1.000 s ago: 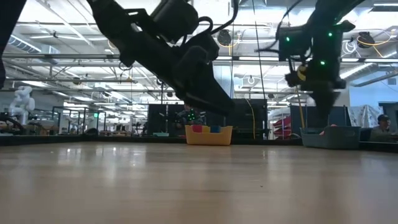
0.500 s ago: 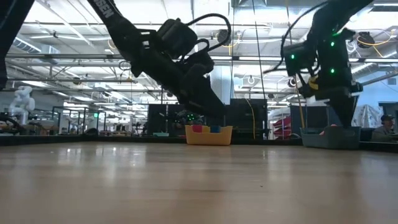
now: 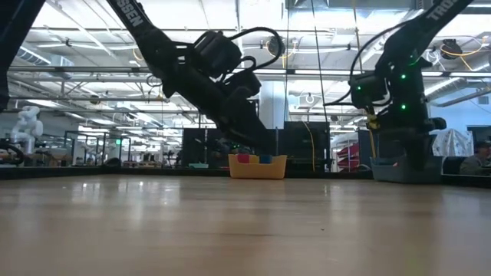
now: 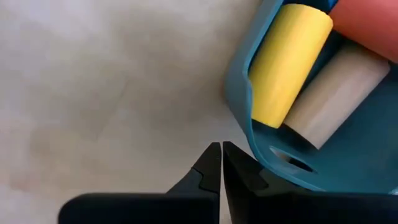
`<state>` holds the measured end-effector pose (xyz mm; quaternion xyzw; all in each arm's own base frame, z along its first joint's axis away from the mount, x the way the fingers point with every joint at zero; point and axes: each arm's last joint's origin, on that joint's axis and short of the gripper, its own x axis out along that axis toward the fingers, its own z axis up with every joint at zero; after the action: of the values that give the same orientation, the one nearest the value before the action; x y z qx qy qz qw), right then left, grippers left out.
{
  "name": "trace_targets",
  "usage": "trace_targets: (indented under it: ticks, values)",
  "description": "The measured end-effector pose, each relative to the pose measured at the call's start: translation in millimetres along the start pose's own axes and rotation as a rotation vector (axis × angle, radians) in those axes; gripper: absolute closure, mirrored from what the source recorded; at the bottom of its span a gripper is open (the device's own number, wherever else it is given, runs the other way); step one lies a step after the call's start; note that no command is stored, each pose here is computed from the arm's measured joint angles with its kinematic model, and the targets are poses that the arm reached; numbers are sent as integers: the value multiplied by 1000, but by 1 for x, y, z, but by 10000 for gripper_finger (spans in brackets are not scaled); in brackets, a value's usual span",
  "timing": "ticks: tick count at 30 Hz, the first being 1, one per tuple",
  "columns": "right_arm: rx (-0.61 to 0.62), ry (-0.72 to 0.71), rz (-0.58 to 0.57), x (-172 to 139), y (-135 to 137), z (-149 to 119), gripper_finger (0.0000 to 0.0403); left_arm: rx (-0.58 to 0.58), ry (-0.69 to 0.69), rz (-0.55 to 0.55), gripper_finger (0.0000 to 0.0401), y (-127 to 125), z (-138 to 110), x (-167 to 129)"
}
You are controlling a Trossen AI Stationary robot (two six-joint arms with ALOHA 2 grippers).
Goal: Sort blocks by size
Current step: Adjust the bins, then return to Home Position
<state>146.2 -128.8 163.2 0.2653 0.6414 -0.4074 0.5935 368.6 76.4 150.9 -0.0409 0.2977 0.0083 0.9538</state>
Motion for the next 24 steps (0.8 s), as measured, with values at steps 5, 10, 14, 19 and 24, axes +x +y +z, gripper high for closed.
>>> trace_targets:
  ticks: [5, 10, 14, 19, 24]
  values:
    - [44, -72, 21, 2, -6, 10, 403, -13, -1, 15, 82, 7, 0, -1]
    - [58, -106, 28, 2, -10, 15, 403, -16, -1, 20, 82, 9, 0, -2]
    - [61, -99, 42, 1, -10, 14, 403, 62, -3, 36, 82, 16, -1, -3]
    - [74, -99, 289, -10, 2, 9, 401, 63, 5, 80, 82, 36, -2, -7]
    - [38, -234, 447, -31, 16, 7, 398, 5, 31, 138, 82, 64, 1, -16]
